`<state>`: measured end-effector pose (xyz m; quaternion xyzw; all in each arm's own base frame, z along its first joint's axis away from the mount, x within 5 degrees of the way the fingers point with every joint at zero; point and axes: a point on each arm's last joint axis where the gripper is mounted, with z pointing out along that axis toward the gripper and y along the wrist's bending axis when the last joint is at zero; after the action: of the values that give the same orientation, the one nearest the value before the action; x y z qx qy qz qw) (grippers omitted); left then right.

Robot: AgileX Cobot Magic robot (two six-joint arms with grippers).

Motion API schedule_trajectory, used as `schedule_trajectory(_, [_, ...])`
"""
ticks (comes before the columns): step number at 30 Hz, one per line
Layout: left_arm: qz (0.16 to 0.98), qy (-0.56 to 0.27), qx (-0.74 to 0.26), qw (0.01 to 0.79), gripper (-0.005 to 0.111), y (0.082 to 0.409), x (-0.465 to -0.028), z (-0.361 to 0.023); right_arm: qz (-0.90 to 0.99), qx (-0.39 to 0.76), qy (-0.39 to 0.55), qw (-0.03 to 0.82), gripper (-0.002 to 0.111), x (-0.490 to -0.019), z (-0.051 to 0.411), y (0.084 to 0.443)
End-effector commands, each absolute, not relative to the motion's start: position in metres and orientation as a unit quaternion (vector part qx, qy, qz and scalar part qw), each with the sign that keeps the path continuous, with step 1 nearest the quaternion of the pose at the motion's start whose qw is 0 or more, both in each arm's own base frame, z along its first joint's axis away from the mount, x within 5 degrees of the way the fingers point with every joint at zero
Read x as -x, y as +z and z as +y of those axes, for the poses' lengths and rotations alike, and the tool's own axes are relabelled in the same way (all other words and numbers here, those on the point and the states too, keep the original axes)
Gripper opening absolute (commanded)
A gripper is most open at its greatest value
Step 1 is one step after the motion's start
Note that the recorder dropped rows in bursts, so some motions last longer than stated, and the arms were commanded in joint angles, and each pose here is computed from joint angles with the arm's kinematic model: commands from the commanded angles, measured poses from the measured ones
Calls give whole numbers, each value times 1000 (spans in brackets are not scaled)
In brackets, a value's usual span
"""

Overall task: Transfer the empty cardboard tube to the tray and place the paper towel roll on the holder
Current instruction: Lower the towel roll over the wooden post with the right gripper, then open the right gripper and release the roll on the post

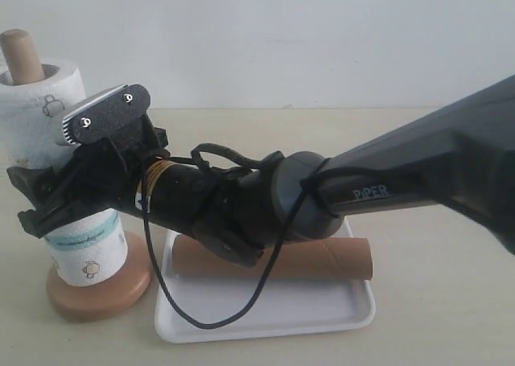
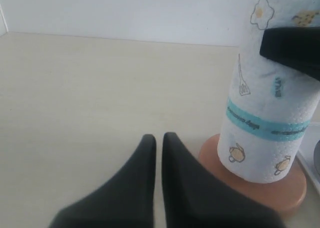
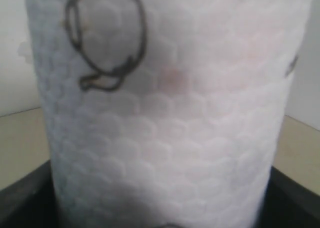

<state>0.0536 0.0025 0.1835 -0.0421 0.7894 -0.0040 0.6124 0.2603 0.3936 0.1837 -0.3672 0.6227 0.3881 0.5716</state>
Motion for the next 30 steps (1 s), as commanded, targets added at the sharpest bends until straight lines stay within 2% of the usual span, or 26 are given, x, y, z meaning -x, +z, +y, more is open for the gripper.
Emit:
schedule_trajectory(1, [789, -8, 46, 613, 4, 183, -54, 2, 604, 370, 383, 593, 0, -262, 392, 191])
schedule_trajectory(6, [789, -8, 46, 613, 4, 183, -54, 2, 618, 361, 389, 580, 3, -263, 391, 190])
schedule_trajectory(9, [789, -8, 46, 613, 4, 183, -54, 2, 627, 346, 402, 571, 19, -263, 391, 189])
schedule_trajectory(10, [789, -8, 46, 613, 4, 183, -54, 2, 628, 344, 404, 569, 28, -263, 391, 189])
schedule_trajectory(11, [789, -8, 46, 613, 4, 183, -54, 2, 630, 343, 404, 567, 48, -263, 391, 189])
schedule_trajectory(12, [789, -8, 46, 613, 4, 183, -54, 2, 631, 344, 403, 567, 60, -263, 391, 189])
schedule_trajectory(13, [789, -8, 46, 613, 4, 183, -54, 2, 632, 344, 402, 566, 81, -263, 391, 188])
schedule_trajectory(15, [789, -8, 46, 613, 4, 183, -54, 2, 637, 362, 391, 557, 105, -262, 391, 185])
schedule_trajectory(18, [789, -8, 46, 613, 4, 183, -54, 2, 646, 388, 375, 540, 105, -259, 392, 179])
schedule_trajectory(20, [789, -8, 46, 613, 4, 183, -54, 2, 642, 409, 371, 532, 105, -253, 393, 189])
schedule_trajectory(23, [789, -8, 46, 613, 4, 183, -54, 2, 642, 433, 349, 528, 105, -247, 387, 213])
schedule_trajectory(30, [789, -8, 46, 613, 4, 183, -54, 2, 703, 402, 288, 511, 105, -240, 358, 272])
